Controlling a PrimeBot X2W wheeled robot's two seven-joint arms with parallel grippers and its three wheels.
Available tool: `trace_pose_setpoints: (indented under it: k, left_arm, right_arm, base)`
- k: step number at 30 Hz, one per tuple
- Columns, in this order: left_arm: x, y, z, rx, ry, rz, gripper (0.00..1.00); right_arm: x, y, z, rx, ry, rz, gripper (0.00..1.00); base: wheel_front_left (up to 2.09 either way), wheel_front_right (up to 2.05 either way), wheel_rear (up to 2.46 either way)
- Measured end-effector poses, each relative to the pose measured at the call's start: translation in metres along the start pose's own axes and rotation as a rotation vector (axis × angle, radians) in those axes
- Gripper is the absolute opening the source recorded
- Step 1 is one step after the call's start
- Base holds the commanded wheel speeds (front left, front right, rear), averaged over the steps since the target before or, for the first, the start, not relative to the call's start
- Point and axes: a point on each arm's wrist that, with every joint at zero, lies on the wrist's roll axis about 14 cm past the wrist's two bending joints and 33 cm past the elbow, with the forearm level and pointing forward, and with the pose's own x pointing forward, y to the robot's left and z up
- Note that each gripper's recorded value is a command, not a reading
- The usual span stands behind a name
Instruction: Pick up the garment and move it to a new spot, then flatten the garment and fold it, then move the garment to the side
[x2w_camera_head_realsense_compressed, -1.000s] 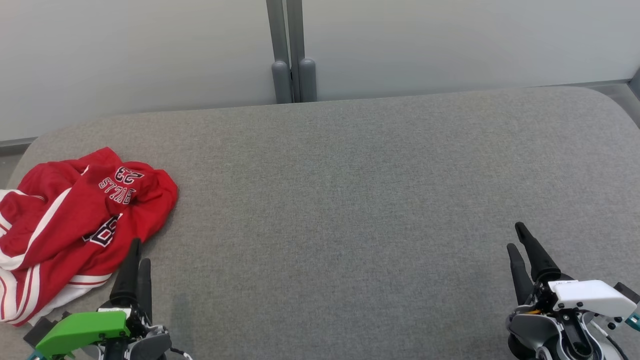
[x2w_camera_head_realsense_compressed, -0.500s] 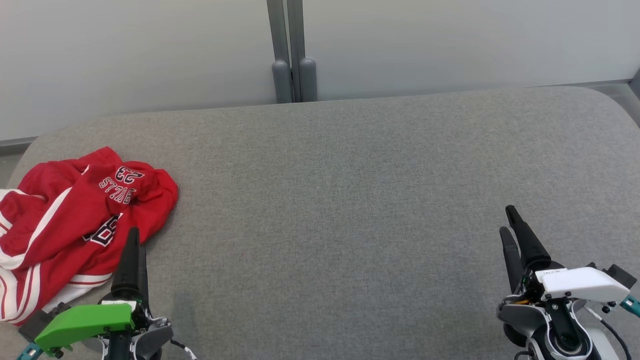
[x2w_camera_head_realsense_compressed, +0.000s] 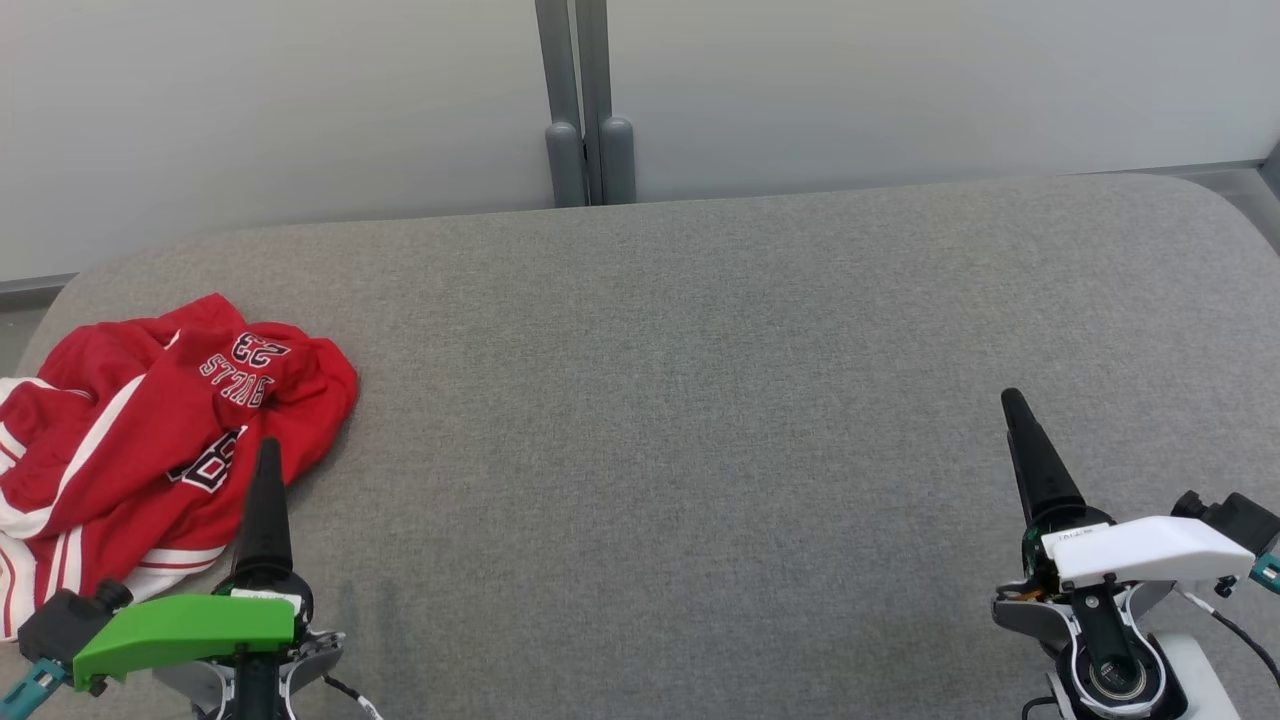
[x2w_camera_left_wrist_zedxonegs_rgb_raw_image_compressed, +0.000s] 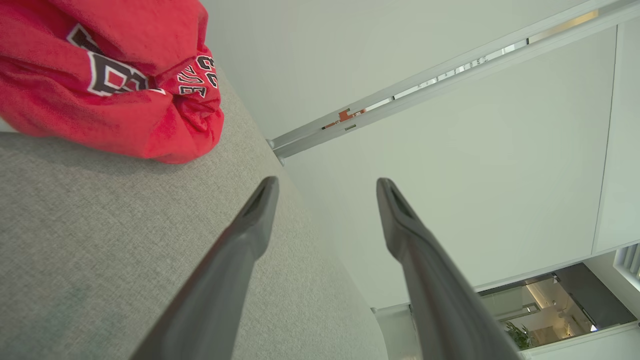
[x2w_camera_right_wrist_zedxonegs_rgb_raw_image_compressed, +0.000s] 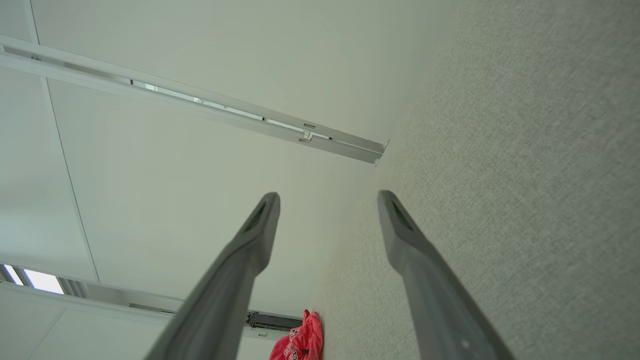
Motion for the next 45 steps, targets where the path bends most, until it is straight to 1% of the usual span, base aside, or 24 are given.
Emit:
trace_pose_setpoints:
  k: [7,13,18,22,27,34,40,45]
  left_arm:
    - [0.001,-0.007,-0.001,0.161,-0.002,-0.024,1.00]
    - [0.001,-0.008,-0.007,0.328,0.012,-0.024,1.00]
    - [0.001,-0.009,-0.010,0.438,0.014,-0.024,1.00]
    - [0.001,-0.011,-0.013,0.513,0.016,-0.033,1.00]
    - [0.000,-0.013,-0.016,0.585,0.017,-0.046,1.00]
    - [0.001,-0.020,-0.018,0.680,0.008,-0.074,1.00]
    - [0.001,-0.023,-0.020,0.738,0.003,-0.092,1.00]
    - [0.001,-0.024,-0.022,0.780,0.001,-0.103,1.00]
  right_arm:
    - [0.003,0.008,-0.002,-0.127,0.002,0.028,1.00]
    - [0.004,0.012,-0.006,-0.234,0.006,0.045,1.00]
    - [0.004,0.014,-0.009,-0.323,0.012,0.058,1.00]
    - [0.005,0.016,-0.011,-0.419,0.015,0.071,1.00]
    - [0.005,0.018,-0.012,-0.525,0.014,0.086,1.00]
    - [0.006,0.022,-0.018,-0.633,0.020,0.112,1.00]
    - [0.006,0.025,-0.022,-0.709,0.023,0.131,1.00]
    - [0.008,0.028,-0.024,-0.746,0.020,0.149,1.00]
  base:
    - [0.00,0.00,0.00]
    - [0.00,0.00,0.00]
    - [0.00,0.00,0.00]
    - [0.00,0.00,0.00]
    - [0.00,0.00,0.00]
    - [0.00,0.00,0.00]
    - [0.00,0.00,0.00]
    - [0.00,0.00,0.00]
